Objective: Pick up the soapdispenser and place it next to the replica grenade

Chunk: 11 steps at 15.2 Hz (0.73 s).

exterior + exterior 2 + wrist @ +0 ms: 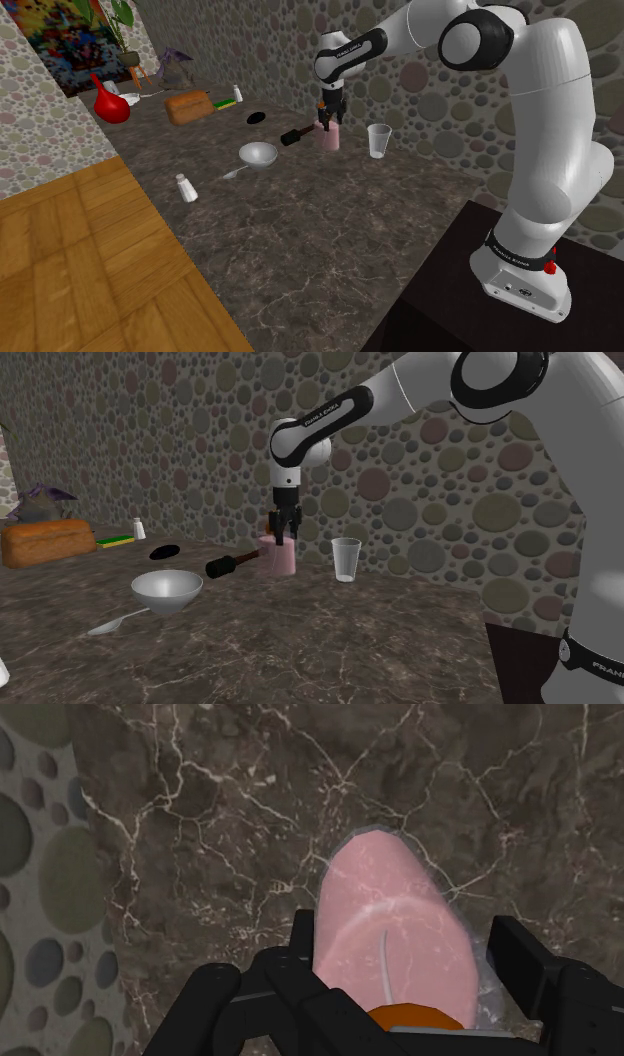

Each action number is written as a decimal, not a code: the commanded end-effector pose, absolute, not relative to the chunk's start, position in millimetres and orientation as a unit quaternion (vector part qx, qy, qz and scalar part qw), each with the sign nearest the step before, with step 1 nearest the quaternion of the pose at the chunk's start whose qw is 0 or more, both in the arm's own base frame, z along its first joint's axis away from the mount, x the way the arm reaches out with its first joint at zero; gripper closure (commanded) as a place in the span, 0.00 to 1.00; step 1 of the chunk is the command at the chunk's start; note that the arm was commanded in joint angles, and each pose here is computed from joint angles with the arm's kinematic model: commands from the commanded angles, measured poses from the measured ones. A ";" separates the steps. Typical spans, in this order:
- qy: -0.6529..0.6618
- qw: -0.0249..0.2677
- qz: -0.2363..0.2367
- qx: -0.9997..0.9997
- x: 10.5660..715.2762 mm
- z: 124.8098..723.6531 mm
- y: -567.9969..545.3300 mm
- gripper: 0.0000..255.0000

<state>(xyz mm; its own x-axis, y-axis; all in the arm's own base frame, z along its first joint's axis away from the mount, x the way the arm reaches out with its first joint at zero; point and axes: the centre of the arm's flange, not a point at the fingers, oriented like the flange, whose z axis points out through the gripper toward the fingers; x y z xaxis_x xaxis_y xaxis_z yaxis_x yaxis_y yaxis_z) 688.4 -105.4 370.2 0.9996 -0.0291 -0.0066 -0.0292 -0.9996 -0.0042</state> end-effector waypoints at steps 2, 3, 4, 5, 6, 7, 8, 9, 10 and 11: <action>0.015 0.002 0.003 -1.000 690.0 351.0 -104.4 1.00; 0.015 0.002 0.003 -1.000 689.9 351.0 -104.4 1.00; 0.015 0.002 0.003 -1.000 689.9 351.0 -104.4 1.00; 0.015 0.002 0.003 -1.000 690.0 351.0 -104.4 1.00; 0.015 0.002 0.003 -1.000 690.0 351.0 -104.4 1.00; 0.015 0.002 0.003 -1.000 690.0 351.0 -104.4 1.00; 0.015 0.002 0.003 -1.000 690.0 351.0 -104.4 1.00; 0.015 0.002 0.003 -1.000 690.0 351.0 -104.4 1.00; 0.015 0.002 0.003 -1.000 690.0 351.0 -104.4 1.00; 0.015 0.002 0.003 -1.000 689.9 351.0 -104.4 0.00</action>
<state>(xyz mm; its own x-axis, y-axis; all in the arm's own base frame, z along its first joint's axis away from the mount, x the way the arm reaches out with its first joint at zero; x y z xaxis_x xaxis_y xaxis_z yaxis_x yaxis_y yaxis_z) 689.9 -104.4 350.8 0.9996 -0.0292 -0.0058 -0.0292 -0.9996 -0.0042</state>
